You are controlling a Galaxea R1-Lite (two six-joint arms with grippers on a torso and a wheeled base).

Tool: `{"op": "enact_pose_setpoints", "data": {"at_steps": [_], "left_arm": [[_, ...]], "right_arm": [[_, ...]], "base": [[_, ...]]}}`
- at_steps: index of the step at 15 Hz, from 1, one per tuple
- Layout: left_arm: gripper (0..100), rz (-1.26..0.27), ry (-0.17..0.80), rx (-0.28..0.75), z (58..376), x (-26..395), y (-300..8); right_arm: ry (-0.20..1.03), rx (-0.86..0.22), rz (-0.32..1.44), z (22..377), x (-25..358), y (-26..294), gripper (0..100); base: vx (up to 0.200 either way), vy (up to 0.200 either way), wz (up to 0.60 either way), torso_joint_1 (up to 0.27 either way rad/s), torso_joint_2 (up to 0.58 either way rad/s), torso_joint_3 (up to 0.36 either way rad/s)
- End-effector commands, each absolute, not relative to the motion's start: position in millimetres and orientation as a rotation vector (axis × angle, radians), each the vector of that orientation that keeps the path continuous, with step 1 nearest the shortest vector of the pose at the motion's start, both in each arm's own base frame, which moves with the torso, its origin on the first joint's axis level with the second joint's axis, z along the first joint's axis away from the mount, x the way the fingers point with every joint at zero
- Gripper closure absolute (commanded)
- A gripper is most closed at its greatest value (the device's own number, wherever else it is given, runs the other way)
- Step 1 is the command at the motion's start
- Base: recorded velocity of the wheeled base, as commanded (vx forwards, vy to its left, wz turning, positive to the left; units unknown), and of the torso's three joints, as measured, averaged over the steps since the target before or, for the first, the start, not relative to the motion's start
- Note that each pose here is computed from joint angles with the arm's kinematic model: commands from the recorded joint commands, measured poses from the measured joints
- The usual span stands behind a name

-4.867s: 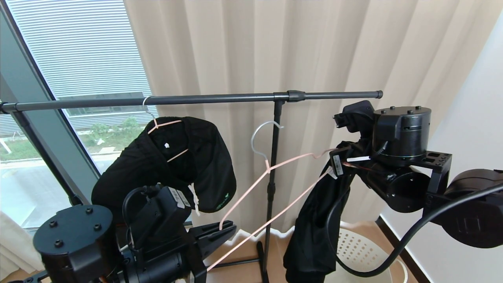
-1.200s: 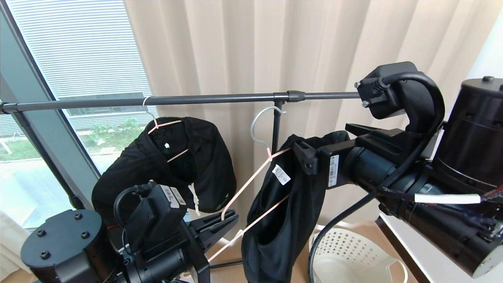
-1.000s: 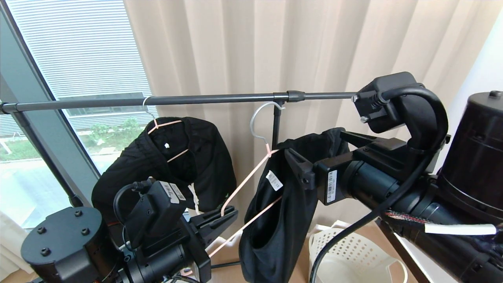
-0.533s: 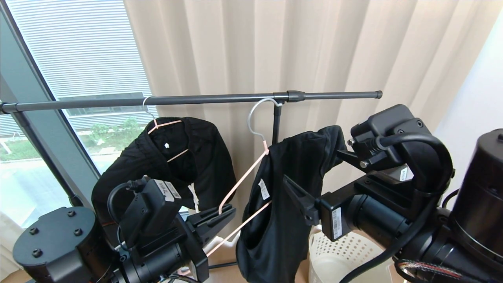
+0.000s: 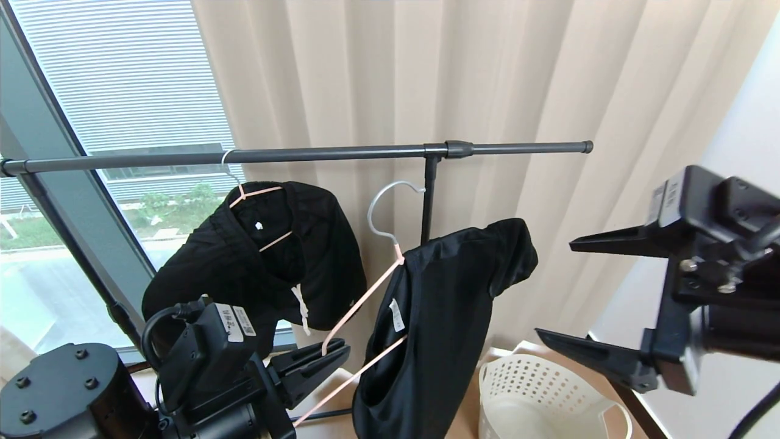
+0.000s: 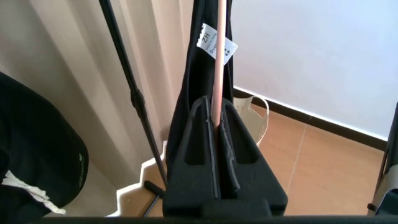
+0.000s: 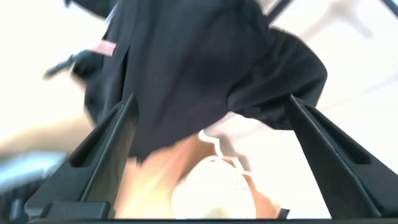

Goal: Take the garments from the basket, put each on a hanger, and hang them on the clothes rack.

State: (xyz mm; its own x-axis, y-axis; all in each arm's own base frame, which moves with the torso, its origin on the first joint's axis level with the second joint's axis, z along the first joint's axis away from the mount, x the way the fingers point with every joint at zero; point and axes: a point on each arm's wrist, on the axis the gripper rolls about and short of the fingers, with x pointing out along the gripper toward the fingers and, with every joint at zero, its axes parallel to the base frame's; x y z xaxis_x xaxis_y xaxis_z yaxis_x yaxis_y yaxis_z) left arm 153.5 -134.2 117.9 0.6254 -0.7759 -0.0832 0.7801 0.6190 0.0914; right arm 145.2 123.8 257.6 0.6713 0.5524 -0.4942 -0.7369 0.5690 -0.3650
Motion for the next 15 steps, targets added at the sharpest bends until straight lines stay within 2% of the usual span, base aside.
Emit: {"op": "enact_pose_setpoints", "data": {"at_steps": [1,3,4,6,8,15], "left_arm": [[100,-0.911,0.055,0.128,114.3,150.1,-132.4],[100,-0.933,0.068,0.131,111.8,148.5,-131.6],[100,-0.956,0.078,0.135,109.7,146.1,-130.6],[100,-0.974,0.083,0.146,107.8,144.1,-130.4],[100,-1.023,0.095,0.155,105.0,138.3,-131.6],[100,-1.069,0.072,0.174,104.2,129.6,-134.3]], "right_arm": [[0.343,-0.691,0.867,294.7,158.2,96.6,0],[0.392,-0.794,0.986,290.6,173.4,93.4,0],[0.445,-0.833,1.122,281.0,187.1,96.0,0],[0.453,-0.855,1.215,273.7,200.9,97.8,0],[0.428,-0.774,1.333,266.2,212.9,103.1,0],[0.465,-0.722,1.389,250.4,233.9,113.7,0]], "base": [[0.000,0.000,0.00,0.000,0.00,0.000],[0.000,0.000,0.00,0.000,0.00,0.000],[0.000,0.000,0.00,0.000,0.00,0.000],[0.000,0.000,0.00,0.000,0.00,0.000],[0.000,0.000,0.00,0.000,0.00,0.000],[0.000,0.000,0.00,0.000,0.00,0.000]]}}
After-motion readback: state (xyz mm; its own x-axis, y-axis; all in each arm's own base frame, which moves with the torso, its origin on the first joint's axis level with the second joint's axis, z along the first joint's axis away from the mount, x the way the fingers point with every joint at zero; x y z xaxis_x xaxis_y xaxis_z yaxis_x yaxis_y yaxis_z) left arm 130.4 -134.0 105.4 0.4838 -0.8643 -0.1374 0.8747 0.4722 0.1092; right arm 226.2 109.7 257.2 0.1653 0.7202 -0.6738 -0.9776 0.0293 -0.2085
